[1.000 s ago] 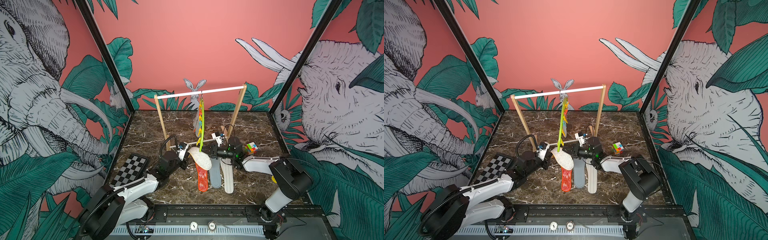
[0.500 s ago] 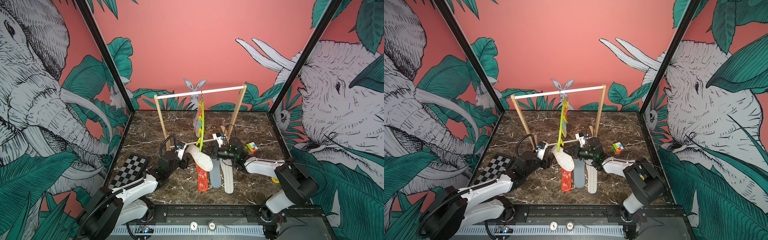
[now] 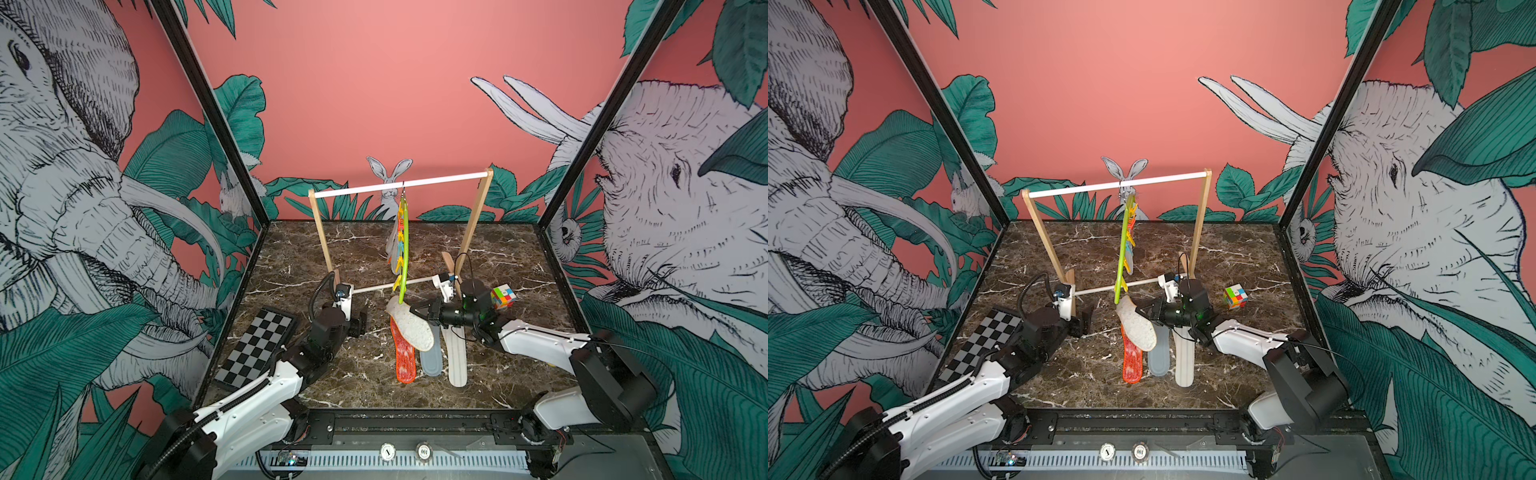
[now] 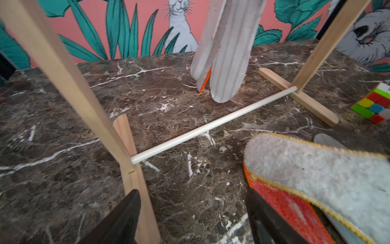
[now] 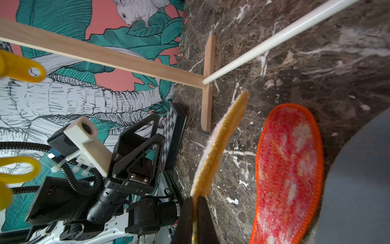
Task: Take the shoe insoles off the hanger
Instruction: Place the insole at the center of the board.
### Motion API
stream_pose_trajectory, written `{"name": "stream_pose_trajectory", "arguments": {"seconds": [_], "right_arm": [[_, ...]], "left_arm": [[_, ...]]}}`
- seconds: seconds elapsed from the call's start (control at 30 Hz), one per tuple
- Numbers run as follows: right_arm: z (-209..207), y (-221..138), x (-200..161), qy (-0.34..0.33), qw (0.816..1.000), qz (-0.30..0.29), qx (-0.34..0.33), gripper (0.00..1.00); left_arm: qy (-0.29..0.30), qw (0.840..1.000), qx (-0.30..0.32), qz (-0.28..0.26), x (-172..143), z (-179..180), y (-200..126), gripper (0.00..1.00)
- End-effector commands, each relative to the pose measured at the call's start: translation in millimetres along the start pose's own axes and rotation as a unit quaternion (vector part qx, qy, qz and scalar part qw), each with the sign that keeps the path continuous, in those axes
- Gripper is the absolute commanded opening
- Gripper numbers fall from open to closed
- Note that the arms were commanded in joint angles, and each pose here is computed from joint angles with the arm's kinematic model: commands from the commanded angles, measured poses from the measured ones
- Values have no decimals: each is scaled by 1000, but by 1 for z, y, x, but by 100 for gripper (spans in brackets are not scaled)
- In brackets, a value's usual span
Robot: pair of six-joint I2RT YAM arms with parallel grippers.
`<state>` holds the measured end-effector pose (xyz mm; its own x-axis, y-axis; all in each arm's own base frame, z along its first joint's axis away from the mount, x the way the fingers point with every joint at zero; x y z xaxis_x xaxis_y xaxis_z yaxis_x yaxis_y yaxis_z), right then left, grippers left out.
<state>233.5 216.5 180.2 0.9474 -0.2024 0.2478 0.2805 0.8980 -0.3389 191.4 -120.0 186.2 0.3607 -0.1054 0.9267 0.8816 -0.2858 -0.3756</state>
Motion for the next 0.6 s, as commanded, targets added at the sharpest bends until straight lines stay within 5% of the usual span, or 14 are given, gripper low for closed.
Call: {"name": "stream_pose_trajectory", "arguments": {"seconds": [0.0,0.57], "right_arm": [[1,2,-5,5,1000,-17,-8,0],[12,49,-18,42,997,-58,-5,0]], "left_arm": [[-19,999,48,14,-9,10,-9,80],[-26,999,47,2,0,12,-17,80]]}}
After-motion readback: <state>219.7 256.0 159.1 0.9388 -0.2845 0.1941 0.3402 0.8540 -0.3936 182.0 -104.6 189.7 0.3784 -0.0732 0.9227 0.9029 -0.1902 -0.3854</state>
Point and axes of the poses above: each gripper's point midway between its finger pads, its own y axis out along the fingers, its own z axis along the line the jaws close on, x = y × z, the point moved 10 cm from there along -y, back along the fingers, and after that the axes turned 3 degrees about y, right-handed, at the moved point
